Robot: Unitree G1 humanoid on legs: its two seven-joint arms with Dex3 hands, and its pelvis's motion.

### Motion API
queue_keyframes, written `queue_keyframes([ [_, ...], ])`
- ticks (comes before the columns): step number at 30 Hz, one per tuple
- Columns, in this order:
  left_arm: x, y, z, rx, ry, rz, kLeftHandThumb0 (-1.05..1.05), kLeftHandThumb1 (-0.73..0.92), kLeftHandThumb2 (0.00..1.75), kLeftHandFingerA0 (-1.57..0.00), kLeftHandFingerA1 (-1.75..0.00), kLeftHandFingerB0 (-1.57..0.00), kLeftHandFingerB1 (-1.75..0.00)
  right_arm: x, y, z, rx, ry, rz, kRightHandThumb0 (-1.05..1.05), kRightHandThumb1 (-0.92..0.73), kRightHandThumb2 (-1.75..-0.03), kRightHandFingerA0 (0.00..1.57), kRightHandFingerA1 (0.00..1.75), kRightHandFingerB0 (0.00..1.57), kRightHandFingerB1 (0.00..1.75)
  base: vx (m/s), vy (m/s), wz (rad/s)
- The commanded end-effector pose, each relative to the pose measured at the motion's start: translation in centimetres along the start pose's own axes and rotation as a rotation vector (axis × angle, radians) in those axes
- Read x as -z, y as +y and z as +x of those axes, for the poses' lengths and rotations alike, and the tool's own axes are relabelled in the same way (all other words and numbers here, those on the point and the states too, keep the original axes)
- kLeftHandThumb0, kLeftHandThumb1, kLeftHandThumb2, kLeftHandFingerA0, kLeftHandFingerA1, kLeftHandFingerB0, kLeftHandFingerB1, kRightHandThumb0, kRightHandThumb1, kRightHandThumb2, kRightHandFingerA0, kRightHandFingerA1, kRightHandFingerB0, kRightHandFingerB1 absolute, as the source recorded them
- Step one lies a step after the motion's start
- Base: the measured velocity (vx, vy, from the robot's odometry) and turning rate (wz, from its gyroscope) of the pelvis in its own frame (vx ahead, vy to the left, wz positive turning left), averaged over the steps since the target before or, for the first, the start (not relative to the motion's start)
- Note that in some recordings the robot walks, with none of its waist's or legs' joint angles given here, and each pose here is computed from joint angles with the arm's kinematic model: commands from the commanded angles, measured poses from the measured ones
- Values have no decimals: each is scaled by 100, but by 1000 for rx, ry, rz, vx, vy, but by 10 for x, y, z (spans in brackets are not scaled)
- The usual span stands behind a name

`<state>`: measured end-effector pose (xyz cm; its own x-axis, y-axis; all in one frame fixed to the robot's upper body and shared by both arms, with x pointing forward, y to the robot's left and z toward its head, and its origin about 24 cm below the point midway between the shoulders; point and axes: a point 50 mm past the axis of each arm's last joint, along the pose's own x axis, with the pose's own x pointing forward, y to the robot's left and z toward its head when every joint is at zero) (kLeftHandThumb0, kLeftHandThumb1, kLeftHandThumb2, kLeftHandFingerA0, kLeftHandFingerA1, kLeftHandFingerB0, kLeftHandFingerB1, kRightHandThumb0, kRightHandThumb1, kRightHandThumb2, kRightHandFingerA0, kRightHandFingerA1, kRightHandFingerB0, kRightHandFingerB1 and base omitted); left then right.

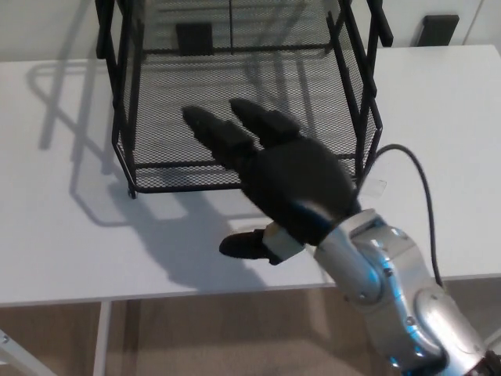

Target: The robot walks towards a file tray kept in the middle of a desk and uses its right hand to grab a tray and pulls it out towards itself

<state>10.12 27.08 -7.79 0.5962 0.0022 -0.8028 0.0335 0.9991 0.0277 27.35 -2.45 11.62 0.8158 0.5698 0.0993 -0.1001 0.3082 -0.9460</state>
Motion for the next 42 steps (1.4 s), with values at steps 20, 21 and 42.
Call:
queue_keyframes([
  [20, -13, 10, -12, 54, -30, 272, 1, 74, 62, -21, -34, -12, -27, -1, 0, 23, 64, 212, -801, -75, -44, -78, 0, 7, 0, 4, 0, 0, 0],
  [21, -12, 10, -12, 58, -33, 280, 1, 74, 62, -20, -34, -12, -27, -2, 1, 22, 57, 218, -790, -79, -47, -80, 0, 4, 0, 1, 0, 0, 0],
  [42, -12, 10, -15, 61, -31, 361, -1, 73, 60, -23, -33, -14, -27, 7, 5, 20, 19, 268, -734, -76, -47, -81, 0, 9, 0, 6, 0, 0, 0],
])
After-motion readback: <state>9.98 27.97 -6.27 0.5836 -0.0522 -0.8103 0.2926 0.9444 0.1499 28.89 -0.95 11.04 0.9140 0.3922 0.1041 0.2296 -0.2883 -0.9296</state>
